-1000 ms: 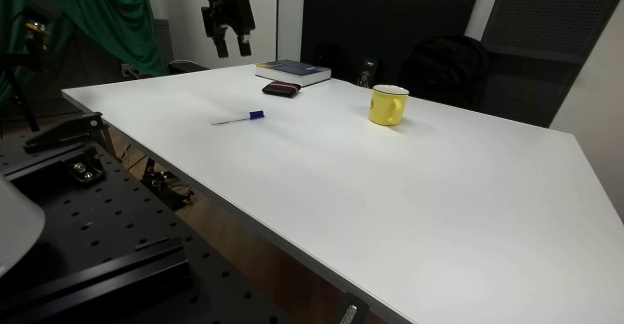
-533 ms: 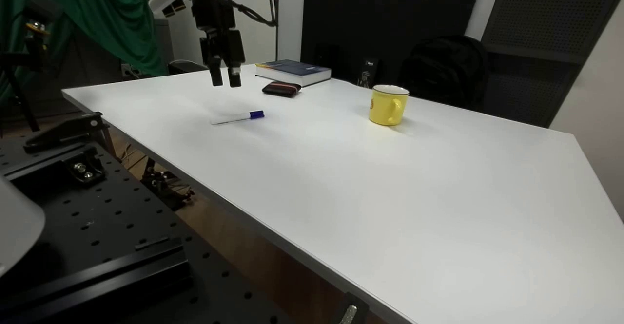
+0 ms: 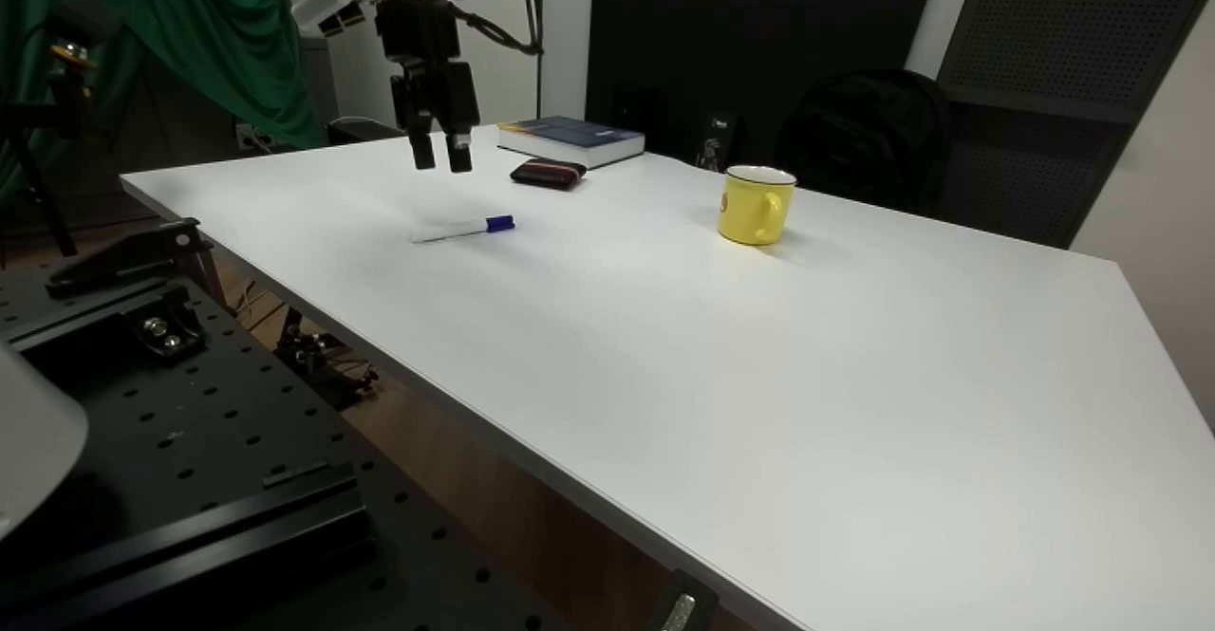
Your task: Pick up the marker and put it in the cup
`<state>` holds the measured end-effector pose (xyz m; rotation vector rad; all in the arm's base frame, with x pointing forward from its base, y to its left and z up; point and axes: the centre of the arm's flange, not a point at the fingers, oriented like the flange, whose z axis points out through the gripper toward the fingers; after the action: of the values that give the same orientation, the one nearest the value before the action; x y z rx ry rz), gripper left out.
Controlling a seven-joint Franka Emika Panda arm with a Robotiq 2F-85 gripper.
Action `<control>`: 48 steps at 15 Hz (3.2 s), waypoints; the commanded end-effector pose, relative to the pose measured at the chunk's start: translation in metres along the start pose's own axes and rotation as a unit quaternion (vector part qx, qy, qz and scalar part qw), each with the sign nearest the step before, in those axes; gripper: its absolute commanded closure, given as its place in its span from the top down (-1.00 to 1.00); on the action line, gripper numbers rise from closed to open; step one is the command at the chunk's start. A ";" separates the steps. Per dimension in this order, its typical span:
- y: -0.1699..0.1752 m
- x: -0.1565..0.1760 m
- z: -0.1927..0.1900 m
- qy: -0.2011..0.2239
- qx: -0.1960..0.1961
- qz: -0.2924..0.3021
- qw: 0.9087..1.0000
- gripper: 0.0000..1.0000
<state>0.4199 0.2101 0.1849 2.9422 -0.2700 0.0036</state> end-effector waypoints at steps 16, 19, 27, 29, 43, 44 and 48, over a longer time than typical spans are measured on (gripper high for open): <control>0.005 0.066 0.024 0.083 0.106 0.065 0.989 1.00; 0.002 0.068 0.038 0.082 0.099 0.076 0.989 1.00; -0.002 0.065 0.073 0.058 0.084 0.112 0.989 1.00; -0.004 0.064 0.079 0.050 0.082 0.123 0.988 1.00; 0.005 0.074 0.084 0.032 0.055 0.160 0.985 -0.92; 0.007 0.076 0.085 0.026 0.051 0.165 0.985 -0.91; 0.008 0.089 0.070 0.016 0.025 0.166 0.986 -0.87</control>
<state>0.4910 0.1747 0.1123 2.9570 -0.7331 0.1307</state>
